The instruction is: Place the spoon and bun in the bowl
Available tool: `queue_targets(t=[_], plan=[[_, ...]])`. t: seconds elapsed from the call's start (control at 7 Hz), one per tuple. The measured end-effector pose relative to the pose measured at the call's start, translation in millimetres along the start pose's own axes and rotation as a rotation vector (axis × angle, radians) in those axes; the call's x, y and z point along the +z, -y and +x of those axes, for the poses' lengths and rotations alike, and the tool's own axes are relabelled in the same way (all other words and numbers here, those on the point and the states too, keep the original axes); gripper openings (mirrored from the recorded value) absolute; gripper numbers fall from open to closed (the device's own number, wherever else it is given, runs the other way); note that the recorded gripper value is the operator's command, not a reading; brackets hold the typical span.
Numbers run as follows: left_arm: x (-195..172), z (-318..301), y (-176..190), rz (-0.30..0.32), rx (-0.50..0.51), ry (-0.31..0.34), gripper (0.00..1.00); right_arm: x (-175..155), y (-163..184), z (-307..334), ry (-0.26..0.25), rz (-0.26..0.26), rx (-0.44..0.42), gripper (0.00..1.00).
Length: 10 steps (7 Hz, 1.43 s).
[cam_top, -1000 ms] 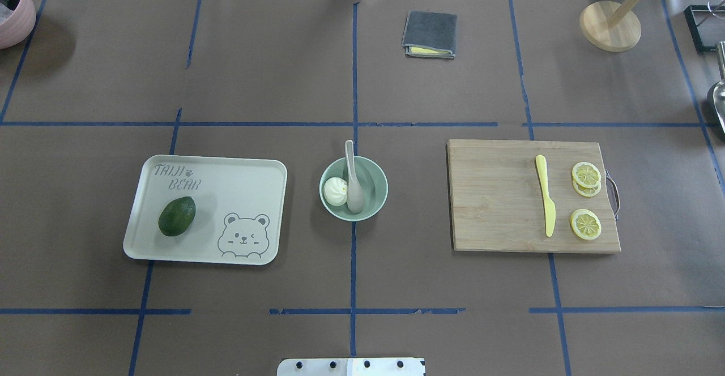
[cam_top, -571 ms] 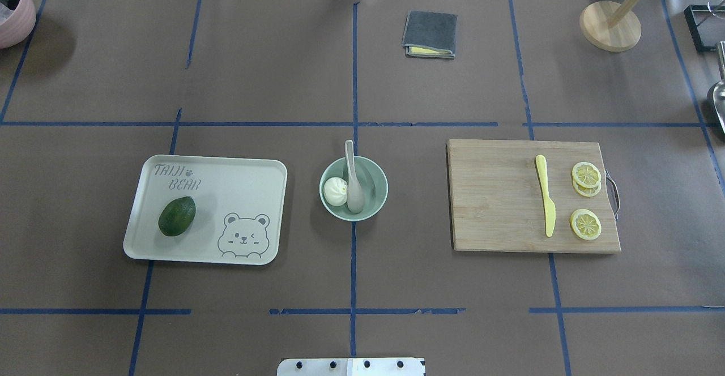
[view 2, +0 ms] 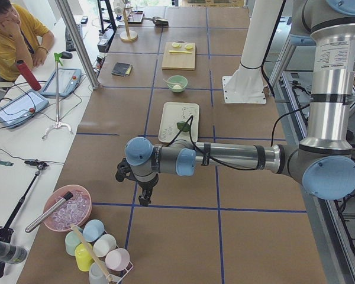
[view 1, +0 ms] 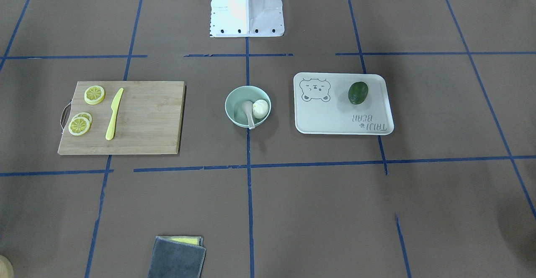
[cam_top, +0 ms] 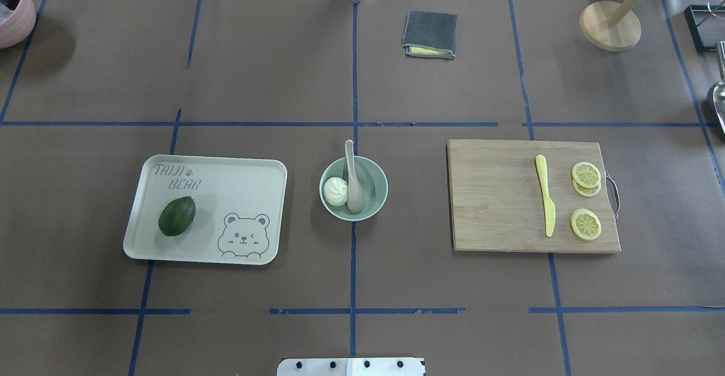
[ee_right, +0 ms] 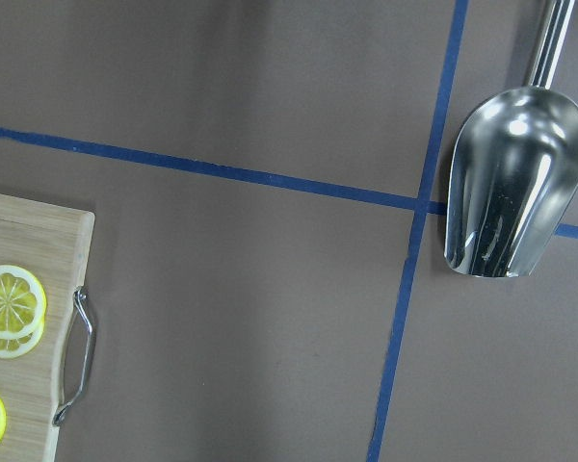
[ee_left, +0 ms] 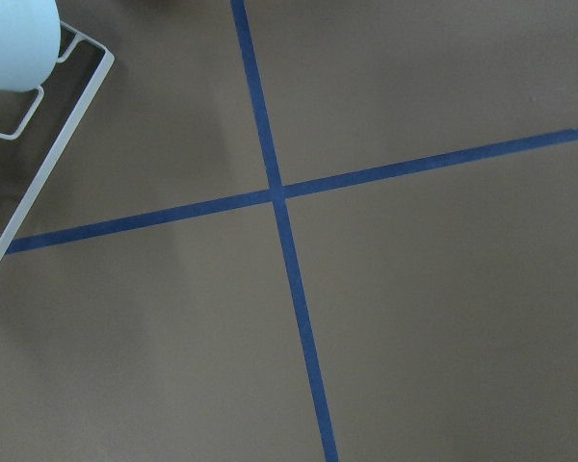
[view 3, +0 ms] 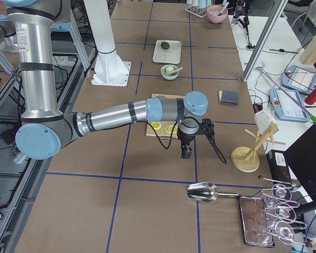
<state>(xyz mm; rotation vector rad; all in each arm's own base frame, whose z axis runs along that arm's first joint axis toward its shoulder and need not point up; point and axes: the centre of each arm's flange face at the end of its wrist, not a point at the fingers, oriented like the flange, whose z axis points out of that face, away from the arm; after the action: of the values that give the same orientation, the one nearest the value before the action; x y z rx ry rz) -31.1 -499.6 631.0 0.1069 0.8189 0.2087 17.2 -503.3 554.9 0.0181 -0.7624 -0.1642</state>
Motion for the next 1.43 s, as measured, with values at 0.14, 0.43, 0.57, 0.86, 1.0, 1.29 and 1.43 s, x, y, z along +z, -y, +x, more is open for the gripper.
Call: queue_targets(t=[0.14,0.43,0.57,0.86,1.0,1.29,1.43], plan=[[-3.9,4.3,3.5,0.008,0.011,0.003,1.0,5.3,1.2,2.5,0.0,-0.01,0.01,1.0],[-17.3,13.3,7.2,0.032,0.03,0.008,1.0,17.1,2.3,11.1,0.003,-0.034,0.03,1.0],[-19.7,14.9,5.0,0.036,0.033,0.009,1.0,20.1,2.8,11.8,0.004,-0.039,0.029,1.0],[-10.3,7.0,-11.9,0.017,0.01,0.007,1.0,23.8,3.8,9.9,0.002,-0.046,0.021,1.0],[-5.9,3.4,-15.7,0.008,-0.001,0.004,1.0,25.5,2.9,10.9,0.001,-0.05,0.022,1.0],[-6.1,4.5,-16.7,0.004,-0.017,-0.002,1.0,29.8,0.1,16.7,-0.022,-0.042,0.01,1.0],[-8.3,7.5,-14.7,0.007,-0.032,-0.012,1.0,33.8,-1.0,21.9,-0.037,-0.031,0.0,1.0]])
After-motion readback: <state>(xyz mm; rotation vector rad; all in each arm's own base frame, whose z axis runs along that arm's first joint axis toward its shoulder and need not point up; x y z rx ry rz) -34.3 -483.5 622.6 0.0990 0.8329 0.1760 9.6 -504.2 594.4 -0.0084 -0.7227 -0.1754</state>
